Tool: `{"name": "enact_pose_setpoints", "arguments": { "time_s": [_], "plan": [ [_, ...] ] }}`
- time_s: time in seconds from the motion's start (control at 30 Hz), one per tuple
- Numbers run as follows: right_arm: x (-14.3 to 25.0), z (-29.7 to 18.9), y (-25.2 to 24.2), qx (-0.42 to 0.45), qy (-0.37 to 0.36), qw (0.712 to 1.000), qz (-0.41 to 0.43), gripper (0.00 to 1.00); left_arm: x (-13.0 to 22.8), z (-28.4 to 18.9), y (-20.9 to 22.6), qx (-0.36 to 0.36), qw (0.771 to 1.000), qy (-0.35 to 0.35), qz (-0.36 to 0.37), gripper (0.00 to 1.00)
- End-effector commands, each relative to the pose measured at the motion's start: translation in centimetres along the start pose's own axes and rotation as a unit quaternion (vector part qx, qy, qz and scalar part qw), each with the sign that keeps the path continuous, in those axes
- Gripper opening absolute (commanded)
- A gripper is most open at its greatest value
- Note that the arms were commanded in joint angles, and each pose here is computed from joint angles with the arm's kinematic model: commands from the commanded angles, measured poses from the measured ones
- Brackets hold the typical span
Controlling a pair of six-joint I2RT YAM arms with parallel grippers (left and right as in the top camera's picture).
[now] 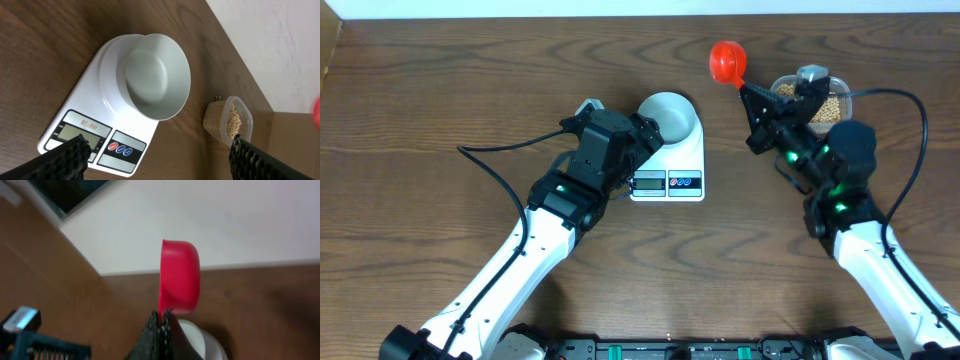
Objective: Scoop item into bowl and weigh 50g on scale
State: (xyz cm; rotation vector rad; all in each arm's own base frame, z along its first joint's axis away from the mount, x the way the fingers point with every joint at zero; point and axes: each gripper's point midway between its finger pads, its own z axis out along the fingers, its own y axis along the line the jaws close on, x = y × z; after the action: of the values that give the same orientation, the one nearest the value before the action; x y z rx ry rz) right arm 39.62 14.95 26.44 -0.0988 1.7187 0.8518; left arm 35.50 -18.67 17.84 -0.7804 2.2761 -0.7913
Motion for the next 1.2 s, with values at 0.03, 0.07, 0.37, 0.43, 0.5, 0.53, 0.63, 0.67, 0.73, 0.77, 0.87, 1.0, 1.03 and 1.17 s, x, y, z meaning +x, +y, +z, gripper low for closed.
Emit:
{"name": "enact_pose_setpoints", "arguments": {
  "time_s": [0.03,0.07,0.37,0.43,0.5,0.53,0.63,0.67,0.73,0.77,0.87,1.0,1.03,1.17],
  "plan": [
    [-0.2,-0.5,1.3,-0.054,0.049,0.997,0.021,0.01,-0.3,0.1,0.1,-0.002,1.000,-0.010,0.000,0.91],
    [0.2,-0.9,1.9,-0.076,0.064,0.994,0.032,0.01,-0.4,0.1,-0.1,0.001,1.000,-0.011,0.000,0.91],
    [-0.7,-2.1,1.9,-0.116,0.070,0.989,0.053,0.01,-0.6,0.0,-0.6,0.011,1.000,-0.015,-0.001,0.91],
    [-1.6,-1.9,1.8,-0.110,0.049,0.992,0.039,0.01,-0.6,0.0,-0.6,0.011,1.000,-0.016,-0.001,0.91],
    [-2.6,-1.9,1.7,-0.104,0.026,0.994,0.025,0.01,-0.6,0.0,-0.6,0.012,1.000,-0.016,-0.001,0.91],
    [-3.0,-1.9,1.7,-0.104,0.018,0.994,0.020,0.01,-0.6,0.0,-0.6,0.012,1.000,-0.016,-0.001,0.91],
    [-3.8,-1.8,1.6,-0.096,-0.002,0.995,0.010,0.01,-0.6,0.0,-0.7,0.012,1.000,-0.017,0.017,0.72],
    [-4.0,-1.8,1.4,-0.090,-0.008,0.996,0.009,0.01,-0.7,0.0,-0.8,0.016,0.999,-0.019,0.028,0.59],
    [-4.3,-1.7,1.0,-0.078,-0.015,0.997,0.010,0.01,-0.8,0.0,-1.1,0.020,0.998,-0.021,0.047,0.37],
    [-4.3,-1.7,0.9,-0.077,-0.016,0.997,0.010,0.01,-0.8,0.0,-1.1,0.020,0.998,-0.021,0.049,0.29],
    [-4.3,-1.7,1.0,-0.077,-0.016,0.997,0.004,0.01,-0.5,0.0,-1.3,0.026,0.997,-0.014,0.067,0.08],
    [-4.6,-1.6,0.6,-0.064,-0.026,0.997,-0.035,0.01,-0.3,0.0,-2.0,0.042,0.991,-0.008,0.123,0.07],
    [-4.7,-1.6,0.2,-0.053,-0.032,0.997,-0.037,0.01,-0.2,-0.1,-2.2,0.046,0.989,-0.007,0.138,0.07],
    [-5.6,-1.6,-1.2,-0.012,-0.054,0.998,-0.035,0.01,0.3,-0.2,-2.8,0.054,0.979,-0.001,0.195,0.07]
  ]
}}
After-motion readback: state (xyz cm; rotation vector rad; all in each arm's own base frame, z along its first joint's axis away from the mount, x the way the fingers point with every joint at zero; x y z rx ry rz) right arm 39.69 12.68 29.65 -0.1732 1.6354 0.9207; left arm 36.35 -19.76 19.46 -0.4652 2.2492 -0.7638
